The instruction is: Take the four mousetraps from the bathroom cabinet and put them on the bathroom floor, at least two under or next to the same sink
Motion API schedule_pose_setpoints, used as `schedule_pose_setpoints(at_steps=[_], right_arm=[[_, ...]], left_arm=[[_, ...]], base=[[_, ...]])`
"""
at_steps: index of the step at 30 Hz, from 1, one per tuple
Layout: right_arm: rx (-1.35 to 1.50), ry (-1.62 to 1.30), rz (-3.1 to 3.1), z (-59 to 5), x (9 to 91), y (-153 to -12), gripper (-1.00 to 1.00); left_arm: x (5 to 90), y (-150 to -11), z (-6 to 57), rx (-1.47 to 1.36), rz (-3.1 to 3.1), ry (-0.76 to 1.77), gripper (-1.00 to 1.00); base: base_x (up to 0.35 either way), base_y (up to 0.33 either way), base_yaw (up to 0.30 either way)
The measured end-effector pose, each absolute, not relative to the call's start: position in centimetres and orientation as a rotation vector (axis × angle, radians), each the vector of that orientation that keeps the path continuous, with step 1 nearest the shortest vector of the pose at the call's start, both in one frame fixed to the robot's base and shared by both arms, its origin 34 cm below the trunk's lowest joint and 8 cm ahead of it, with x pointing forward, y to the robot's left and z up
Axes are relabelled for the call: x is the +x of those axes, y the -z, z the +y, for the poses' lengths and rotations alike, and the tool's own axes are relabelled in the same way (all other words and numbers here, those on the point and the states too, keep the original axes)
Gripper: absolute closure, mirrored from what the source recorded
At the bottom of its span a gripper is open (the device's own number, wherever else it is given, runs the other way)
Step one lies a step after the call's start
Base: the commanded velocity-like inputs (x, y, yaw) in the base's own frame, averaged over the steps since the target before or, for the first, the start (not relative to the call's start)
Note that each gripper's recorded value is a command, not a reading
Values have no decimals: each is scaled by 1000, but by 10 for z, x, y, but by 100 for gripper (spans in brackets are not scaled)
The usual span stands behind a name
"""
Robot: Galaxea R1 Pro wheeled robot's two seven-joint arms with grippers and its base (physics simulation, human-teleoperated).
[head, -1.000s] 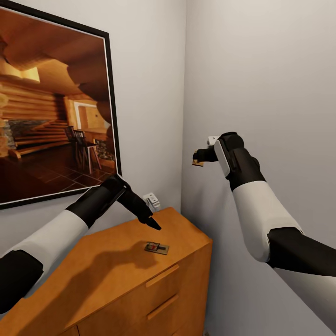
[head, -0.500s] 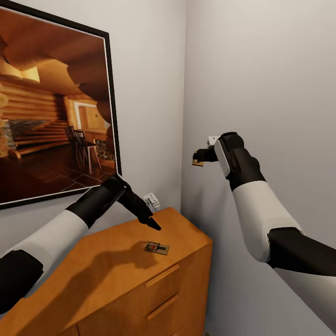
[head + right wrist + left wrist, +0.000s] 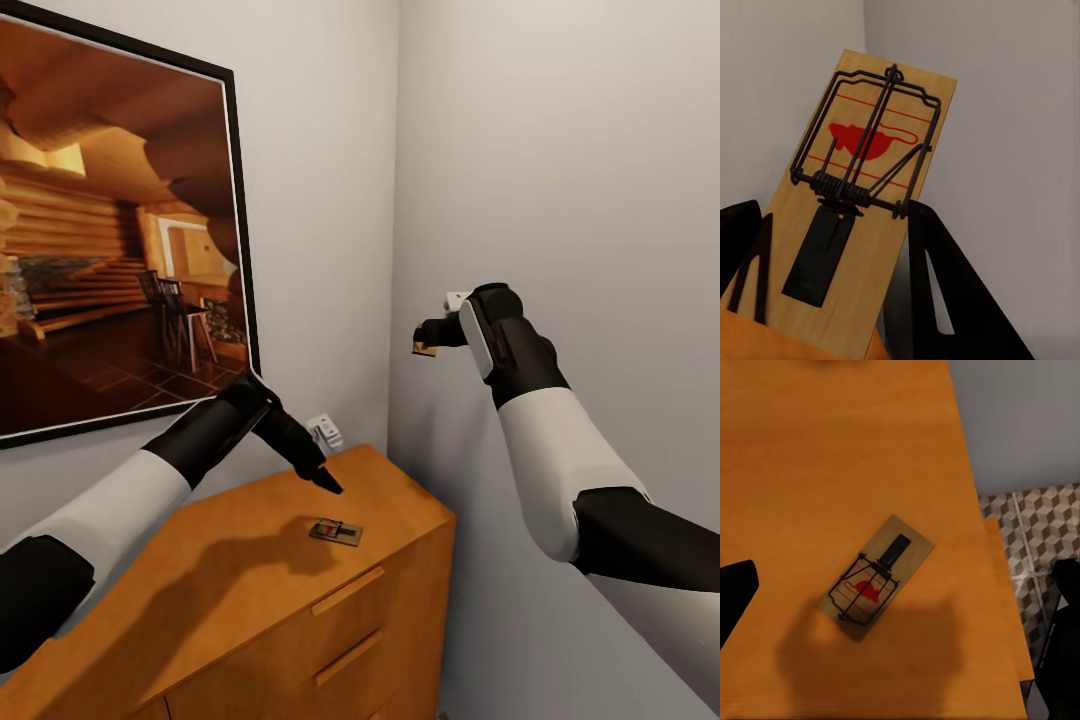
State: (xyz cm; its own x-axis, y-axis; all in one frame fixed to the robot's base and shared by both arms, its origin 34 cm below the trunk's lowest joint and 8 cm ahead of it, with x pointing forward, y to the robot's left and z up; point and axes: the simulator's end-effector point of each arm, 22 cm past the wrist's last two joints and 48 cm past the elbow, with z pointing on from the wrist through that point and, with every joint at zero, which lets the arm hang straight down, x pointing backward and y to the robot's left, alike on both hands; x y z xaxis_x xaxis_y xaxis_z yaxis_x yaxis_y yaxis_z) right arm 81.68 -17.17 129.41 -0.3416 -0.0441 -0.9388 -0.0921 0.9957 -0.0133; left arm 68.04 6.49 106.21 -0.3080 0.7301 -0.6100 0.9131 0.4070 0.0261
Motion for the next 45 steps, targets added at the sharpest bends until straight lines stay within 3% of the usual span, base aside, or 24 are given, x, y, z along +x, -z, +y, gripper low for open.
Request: schedule_pose_setpoints(at_steps=[45], right_arm=[[-95, -46, 1924, -173, 817, -1292, 100]], left_arm=[[688, -1037, 80, 1429, 2146, 433, -100]], base=[[0, 0, 0]])
